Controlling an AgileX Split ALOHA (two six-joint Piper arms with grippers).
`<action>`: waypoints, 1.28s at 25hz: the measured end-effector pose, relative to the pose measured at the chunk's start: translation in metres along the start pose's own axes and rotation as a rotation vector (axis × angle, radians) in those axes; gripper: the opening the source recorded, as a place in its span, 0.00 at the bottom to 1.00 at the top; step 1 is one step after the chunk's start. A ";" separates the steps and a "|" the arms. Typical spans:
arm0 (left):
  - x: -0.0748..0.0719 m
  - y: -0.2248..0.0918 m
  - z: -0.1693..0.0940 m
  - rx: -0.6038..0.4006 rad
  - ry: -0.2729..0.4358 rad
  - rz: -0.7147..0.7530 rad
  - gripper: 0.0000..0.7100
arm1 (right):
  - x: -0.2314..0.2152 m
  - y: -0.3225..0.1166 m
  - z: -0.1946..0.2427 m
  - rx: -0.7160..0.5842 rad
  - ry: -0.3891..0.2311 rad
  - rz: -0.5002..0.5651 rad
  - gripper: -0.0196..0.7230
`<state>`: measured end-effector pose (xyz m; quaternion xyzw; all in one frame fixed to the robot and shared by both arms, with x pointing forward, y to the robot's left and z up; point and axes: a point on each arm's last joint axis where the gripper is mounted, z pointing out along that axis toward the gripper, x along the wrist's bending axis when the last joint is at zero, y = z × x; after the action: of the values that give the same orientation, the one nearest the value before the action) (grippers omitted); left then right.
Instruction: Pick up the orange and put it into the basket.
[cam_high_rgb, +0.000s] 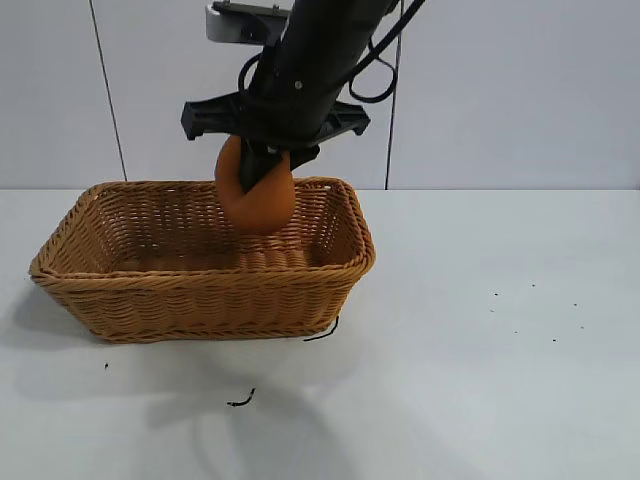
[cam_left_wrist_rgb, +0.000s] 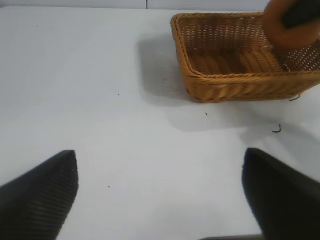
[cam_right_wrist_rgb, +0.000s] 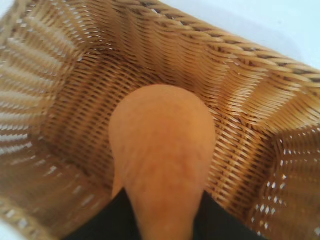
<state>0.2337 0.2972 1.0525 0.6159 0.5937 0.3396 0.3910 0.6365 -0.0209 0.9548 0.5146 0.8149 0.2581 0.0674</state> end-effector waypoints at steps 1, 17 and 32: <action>0.000 0.000 0.000 0.000 0.000 0.000 0.90 | 0.000 0.001 -0.002 -0.003 0.000 -0.003 0.73; 0.000 0.000 0.000 0.000 0.000 0.000 0.90 | -0.057 0.062 -0.103 -0.036 -0.216 0.034 0.91; 0.000 0.000 0.000 0.000 0.001 0.000 0.90 | -0.257 0.019 -0.151 0.093 -0.431 0.440 0.91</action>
<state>0.2337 0.2972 1.0525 0.6159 0.5937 0.3399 0.3907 0.7136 -0.2923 1.0531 0.7241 0.6618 0.1138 0.1572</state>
